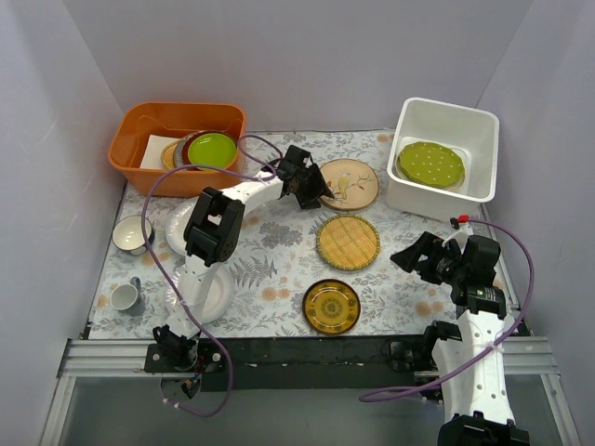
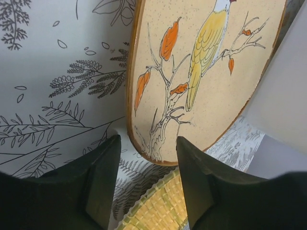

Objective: Place the plates into the plastic bin on the countertop
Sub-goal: Pick up the plate at the center of the board.

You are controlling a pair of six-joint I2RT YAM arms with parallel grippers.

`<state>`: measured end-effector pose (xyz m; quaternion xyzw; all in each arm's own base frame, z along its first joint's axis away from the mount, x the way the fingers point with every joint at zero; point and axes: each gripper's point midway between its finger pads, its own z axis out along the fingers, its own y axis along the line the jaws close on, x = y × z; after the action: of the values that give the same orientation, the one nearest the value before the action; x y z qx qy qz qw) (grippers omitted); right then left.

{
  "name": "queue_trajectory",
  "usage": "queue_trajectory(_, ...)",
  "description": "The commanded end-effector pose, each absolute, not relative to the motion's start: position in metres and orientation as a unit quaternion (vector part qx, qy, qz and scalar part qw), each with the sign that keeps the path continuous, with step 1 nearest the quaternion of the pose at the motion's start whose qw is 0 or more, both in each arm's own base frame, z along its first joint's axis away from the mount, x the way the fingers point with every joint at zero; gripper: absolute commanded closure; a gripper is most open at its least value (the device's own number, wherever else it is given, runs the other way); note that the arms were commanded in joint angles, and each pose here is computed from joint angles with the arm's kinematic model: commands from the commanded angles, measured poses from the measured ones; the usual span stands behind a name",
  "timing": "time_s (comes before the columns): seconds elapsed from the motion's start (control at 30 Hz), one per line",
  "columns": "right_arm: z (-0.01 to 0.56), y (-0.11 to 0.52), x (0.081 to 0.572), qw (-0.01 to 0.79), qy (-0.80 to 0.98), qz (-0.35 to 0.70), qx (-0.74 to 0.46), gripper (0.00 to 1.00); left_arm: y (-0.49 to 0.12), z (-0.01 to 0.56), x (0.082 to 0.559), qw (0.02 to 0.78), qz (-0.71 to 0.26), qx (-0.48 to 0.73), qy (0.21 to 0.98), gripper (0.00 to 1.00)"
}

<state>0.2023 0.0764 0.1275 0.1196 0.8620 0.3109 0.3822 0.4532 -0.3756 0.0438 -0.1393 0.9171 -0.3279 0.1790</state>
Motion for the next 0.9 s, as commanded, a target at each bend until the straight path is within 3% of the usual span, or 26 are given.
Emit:
queue_trajectory(0.0,0.131,0.078,0.206,0.393,0.857,0.316,0.107,0.16,-0.377,0.037,0.457,0.171,-0.33,-0.136,0.918,0.53)
queue_trajectory(0.1,0.131,0.078,0.206,0.394,0.856,0.317,0.105,0.16,-0.377,0.03,0.459,0.169,-0.326,-0.139,0.92,0.55)
queue_trajectory(0.53,0.123,0.078,0.206,0.386,0.859,0.317,0.108,0.16,-0.371,-0.001,0.46,0.153,-0.309,-0.148,0.927,1.0)
queue_trajectory(0.87,0.121,0.08,0.205,0.385,0.859,0.32,0.107,0.17,-0.353,0.018,0.463,0.157,-0.325,-0.179,0.915,1.0)
